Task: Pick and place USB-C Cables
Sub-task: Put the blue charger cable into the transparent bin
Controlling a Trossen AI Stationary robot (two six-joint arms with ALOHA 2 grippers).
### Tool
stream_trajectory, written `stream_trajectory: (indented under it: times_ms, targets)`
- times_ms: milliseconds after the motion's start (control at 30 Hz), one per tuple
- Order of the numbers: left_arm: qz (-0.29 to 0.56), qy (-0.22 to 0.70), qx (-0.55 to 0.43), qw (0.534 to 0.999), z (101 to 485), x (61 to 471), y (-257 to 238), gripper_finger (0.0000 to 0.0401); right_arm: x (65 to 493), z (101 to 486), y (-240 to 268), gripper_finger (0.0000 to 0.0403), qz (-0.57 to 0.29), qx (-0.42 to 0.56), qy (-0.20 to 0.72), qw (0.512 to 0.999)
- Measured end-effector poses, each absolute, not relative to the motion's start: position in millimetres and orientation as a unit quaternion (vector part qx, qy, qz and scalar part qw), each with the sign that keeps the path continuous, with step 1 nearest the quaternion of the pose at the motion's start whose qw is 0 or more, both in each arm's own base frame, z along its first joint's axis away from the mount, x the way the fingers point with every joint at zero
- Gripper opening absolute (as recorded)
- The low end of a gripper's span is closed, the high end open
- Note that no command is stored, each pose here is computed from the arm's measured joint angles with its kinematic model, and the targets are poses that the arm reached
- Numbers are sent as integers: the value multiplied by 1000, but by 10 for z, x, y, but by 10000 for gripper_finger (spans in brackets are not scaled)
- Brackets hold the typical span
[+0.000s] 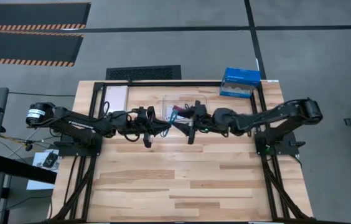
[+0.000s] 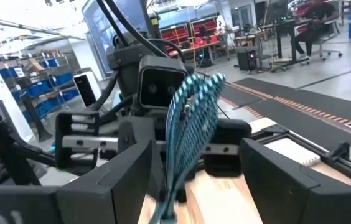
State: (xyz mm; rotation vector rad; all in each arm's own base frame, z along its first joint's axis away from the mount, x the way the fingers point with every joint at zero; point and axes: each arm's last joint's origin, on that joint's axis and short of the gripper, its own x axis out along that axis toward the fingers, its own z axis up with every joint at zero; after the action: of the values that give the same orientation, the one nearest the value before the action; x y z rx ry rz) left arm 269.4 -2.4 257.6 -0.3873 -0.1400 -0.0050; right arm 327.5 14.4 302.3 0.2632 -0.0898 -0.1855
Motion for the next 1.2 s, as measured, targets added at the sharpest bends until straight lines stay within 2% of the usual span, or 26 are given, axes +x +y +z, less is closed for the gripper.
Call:
stream_trajectory:
  times_ms: [300, 433, 567, 767, 833, 1100, 1200]
  targets:
    - [-3, -70, -192, 979, 2577, 2694, -25, 0, 3459, 3011, 117, 268, -92, 130, -39, 986]
    - [-2, -70, -185, 980, 2577, 2694, -25, 0, 3444, 3045, 116, 242, -92, 130, -42, 986]
    - [0, -72, -182, 981, 2579, 2694, -23, 0, 3445, 3043, 119, 185, -85, 130, -40, 987]
    - [4, -69, -180, 981, 2573, 2695, -19, 0, 3450, 3033, 73, 48, -69, 150, -34, 986]
    - [7, -69, -180, 981, 2572, 2695, -16, 0, 3449, 3033, 58, 18, -63, 155, -32, 985]
    - [23, -55, -190, 980, 2539, 2698, -12, 1, 3451, 3011, 54, 14, -66, 158, -22, 985]
    - [17, -51, -184, 982, 2534, 2699, -17, 23, 3451, 2997, 52, 14, -72, 158, -17, 985]
